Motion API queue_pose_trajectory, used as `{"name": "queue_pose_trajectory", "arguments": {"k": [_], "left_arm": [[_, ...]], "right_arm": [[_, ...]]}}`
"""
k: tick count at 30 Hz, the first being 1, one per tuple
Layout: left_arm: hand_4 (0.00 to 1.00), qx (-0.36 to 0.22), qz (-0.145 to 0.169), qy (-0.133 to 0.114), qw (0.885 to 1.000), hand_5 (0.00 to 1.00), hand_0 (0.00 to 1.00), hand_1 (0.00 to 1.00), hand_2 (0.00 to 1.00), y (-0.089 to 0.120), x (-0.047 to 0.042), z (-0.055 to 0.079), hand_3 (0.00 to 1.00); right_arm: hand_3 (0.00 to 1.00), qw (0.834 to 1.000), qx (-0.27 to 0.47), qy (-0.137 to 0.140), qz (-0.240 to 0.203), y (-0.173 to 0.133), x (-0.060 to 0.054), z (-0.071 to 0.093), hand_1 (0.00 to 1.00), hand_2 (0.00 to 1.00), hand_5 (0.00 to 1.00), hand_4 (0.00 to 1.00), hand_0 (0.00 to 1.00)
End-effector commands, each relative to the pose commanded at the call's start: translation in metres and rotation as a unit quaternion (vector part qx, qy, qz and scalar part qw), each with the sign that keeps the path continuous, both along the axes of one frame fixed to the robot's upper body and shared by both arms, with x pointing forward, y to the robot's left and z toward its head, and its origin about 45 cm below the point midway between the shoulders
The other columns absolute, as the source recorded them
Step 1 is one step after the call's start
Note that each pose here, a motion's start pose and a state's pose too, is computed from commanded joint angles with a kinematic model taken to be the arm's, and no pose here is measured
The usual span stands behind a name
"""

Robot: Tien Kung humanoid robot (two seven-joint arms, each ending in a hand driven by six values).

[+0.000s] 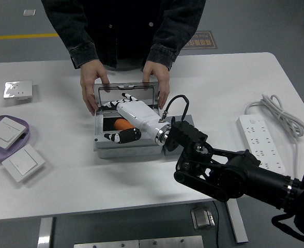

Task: Pick up the cylinder from the cube,place it in the box,flap close box

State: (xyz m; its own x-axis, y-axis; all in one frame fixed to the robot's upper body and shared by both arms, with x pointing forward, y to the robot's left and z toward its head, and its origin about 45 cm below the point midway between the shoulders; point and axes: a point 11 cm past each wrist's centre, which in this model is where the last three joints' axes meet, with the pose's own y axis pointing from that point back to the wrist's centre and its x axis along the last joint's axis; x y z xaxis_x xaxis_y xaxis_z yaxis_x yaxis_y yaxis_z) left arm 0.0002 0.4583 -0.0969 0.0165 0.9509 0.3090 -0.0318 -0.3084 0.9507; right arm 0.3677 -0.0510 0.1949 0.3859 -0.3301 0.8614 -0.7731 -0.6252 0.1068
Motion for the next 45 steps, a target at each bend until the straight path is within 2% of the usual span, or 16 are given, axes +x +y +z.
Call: {"name": "queue_pose_trajectory", "arguments": {"k": [4, 5, 10, 11, 14, 16, 17, 20, 22, 23, 27, 31, 37, 41, 45], "left_arm": [[0.714, -0.002, 0.0, -0.001, 1.0, 0.262, 0.614, 0.629, 0.606, -0.002, 0.0001, -0.001, 0.626], [0.713, -0.002, 0.001, -0.001, 1.0, 0.259, 0.614, 0.628, 0.606, -0.002, 0.0, -0.001, 0.626], [0.713, -0.003, 0.001, -0.001, 1.0, 0.259, 0.614, 0.628, 0.606, -0.003, -0.0002, -0.001, 0.626], [0.712, -0.003, 0.002, -0.001, 1.0, 0.259, 0.614, 0.628, 0.606, -0.003, 0.0, -0.001, 0.626], [0.712, -0.002, 0.002, -0.002, 1.0, 0.259, 0.614, 0.628, 0.606, -0.002, 0.0009, -0.001, 0.626], [0.712, -0.002, 0.002, -0.003, 1.0, 0.259, 0.614, 0.628, 0.606, -0.002, 0.0017, -0.001, 0.626], [0.713, -0.002, 0.002, -0.003, 1.0, 0.258, 0.614, 0.627, 0.606, -0.002, 0.0021, -0.001, 0.626], [0.713, -0.002, 0.001, -0.004, 1.0, 0.258, 0.614, 0.627, 0.606, -0.002, 0.0034, -0.001, 0.626], [0.713, -0.001, 0.0, -0.004, 1.0, 0.258, 0.614, 0.627, 0.606, -0.001, 0.0042, 0.0, 0.626], [0.71, -0.001, 0.0, -0.004, 1.0, 0.253, 0.614, 0.627, 0.606, -0.001, 0.0048, 0.0, 0.626], [0.71, 0.001, -0.001, -0.004, 1.0, 0.253, 0.614, 0.627, 0.606, 0.001, 0.0064, 0.001, 0.626], [0.709, 0.004, -0.003, -0.005, 1.0, 0.249, 0.614, 0.628, 0.605, 0.004, 0.0084, 0.002, 0.625], [0.709, 0.005, -0.004, -0.008, 1.0, 0.25, 0.613, 0.627, 0.605, 0.005, 0.0118, 0.003, 0.625], [0.709, 0.005, -0.004, -0.007, 1.0, 0.248, 0.613, 0.627, 0.605, 0.005, 0.0112, 0.003, 0.625], [0.709, 0.005, -0.003, -0.007, 1.0, 0.248, 0.613, 0.627, 0.605, 0.005, 0.0107, 0.003, 0.625]], "right_arm": [[0.801, 0.998, 0.057, 0.023, 0.005, -0.003, -0.007, 0.01, 0.831, 0.775, 0.365, 0.818, 0.993], [0.787, 0.997, 0.072, 0.03, 0.007, -0.005, -0.009, 0.013, 0.81, 0.761, 0.389, 0.876, 0.99], [0.787, 0.987, 0.139, 0.073, 0.014, -0.011, -0.016, 0.029, 0.81, 0.761, 0.389, 0.876, 0.99], [0.742, 0.985, 0.15, 0.081, 0.014, -0.013, -0.016, 0.032, 0.773, 0.731, 0.366, 0.8, 0.936], [0.742, 0.978, 0.181, 0.106, 0.009, -0.017, -0.015, 0.041, 0.773, 0.731, 0.366, 0.8, 0.936], [0.742, 0.973, 0.199, 0.117, 0.001, -0.021, -0.009, 0.049, 0.773, 0.731, 0.366, 0.8, 0.936], [0.712, 0.971, 0.206, 0.122, -0.004, -0.023, -0.006, 0.052, 0.743, 0.716, 0.378, 0.781, 0.875], [0.712, 0.966, 0.222, 0.128, -0.025, -0.031, 0.01, 0.061, 0.743, 0.716, 0.378, 0.781, 0.875], [0.712, 0.965, 0.227, 0.129, -0.04, -0.037, 0.021, 0.066, 0.743, 0.716, 0.378, 0.781, 0.875], [0.71, 0.964, 0.227, 0.128, -0.047, -0.039, 0.027, 0.068, 0.693, 0.703, 0.376, 0.774, 0.776], [0.71, 0.965, 0.222, 0.121, -0.068, -0.047, 0.047, 0.076, 0.693, 0.703, 0.376, 0.774, 0.776], [0.709, 0.965, 0.213, 0.126, -0.084, -0.052, 0.062, 0.074, 0.686, 0.695, 0.37, 0.769, 0.766], [0.708, 0.963, 0.192, 0.145, -0.118, -0.07, 0.079, 0.054, 0.69, 0.696, 0.356, 0.753, 0.767], [0.711, 0.963, 0.18, 0.155, -0.126, -0.079, 0.08, 0.043, 0.69, 0.692, 0.348, 0.743, 0.758], [0.711, 0.964, 0.168, 0.162, -0.124, -0.082, 0.074, 0.035, 0.69, 0.692, 0.348, 0.743, 0.758]]}}
